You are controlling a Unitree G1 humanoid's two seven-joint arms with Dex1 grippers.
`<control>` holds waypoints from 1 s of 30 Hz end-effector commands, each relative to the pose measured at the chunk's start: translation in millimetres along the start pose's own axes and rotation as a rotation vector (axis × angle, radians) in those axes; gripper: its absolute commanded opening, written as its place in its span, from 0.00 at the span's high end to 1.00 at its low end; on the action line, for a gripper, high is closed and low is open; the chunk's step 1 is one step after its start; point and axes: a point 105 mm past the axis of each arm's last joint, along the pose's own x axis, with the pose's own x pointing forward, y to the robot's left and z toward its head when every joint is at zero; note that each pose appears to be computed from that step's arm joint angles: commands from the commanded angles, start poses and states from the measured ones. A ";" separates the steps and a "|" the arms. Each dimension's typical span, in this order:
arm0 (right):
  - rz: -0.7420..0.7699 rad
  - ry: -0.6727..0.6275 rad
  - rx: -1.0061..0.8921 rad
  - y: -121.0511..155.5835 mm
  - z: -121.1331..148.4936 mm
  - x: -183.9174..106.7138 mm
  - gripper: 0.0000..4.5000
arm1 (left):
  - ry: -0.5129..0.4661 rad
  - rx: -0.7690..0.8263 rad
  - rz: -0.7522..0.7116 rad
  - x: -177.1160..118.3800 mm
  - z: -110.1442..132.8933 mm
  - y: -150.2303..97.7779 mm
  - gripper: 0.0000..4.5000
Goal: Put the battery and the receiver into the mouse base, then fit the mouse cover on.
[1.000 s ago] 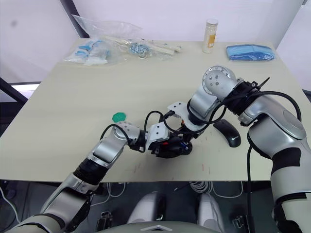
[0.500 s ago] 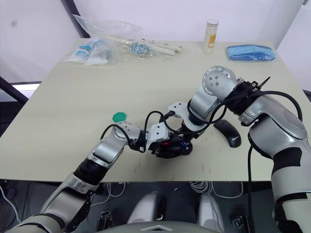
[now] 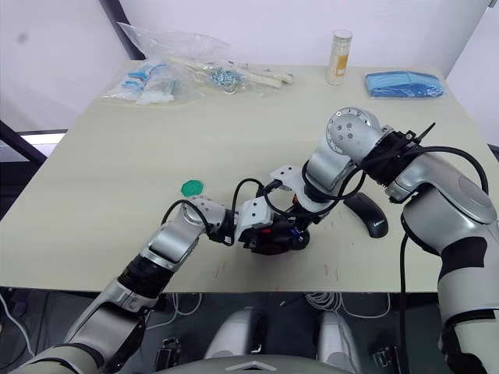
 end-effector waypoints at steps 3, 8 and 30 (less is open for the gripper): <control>-0.004 -0.017 0.003 0.0 4.3 -1.5 1.00 | 0.087 -0.090 -0.075 14.5 -28.4 -18.9 0.35; 0.000 -0.017 0.004 0.2 4.0 -0.8 1.00 | 0.087 -0.096 -0.074 15.2 -30.0 -19.6 0.35; 0.052 -0.123 -0.058 -0.5 -5.4 -30.8 0.50 | 0.092 -0.101 -0.074 13.9 -33.1 -20.3 0.35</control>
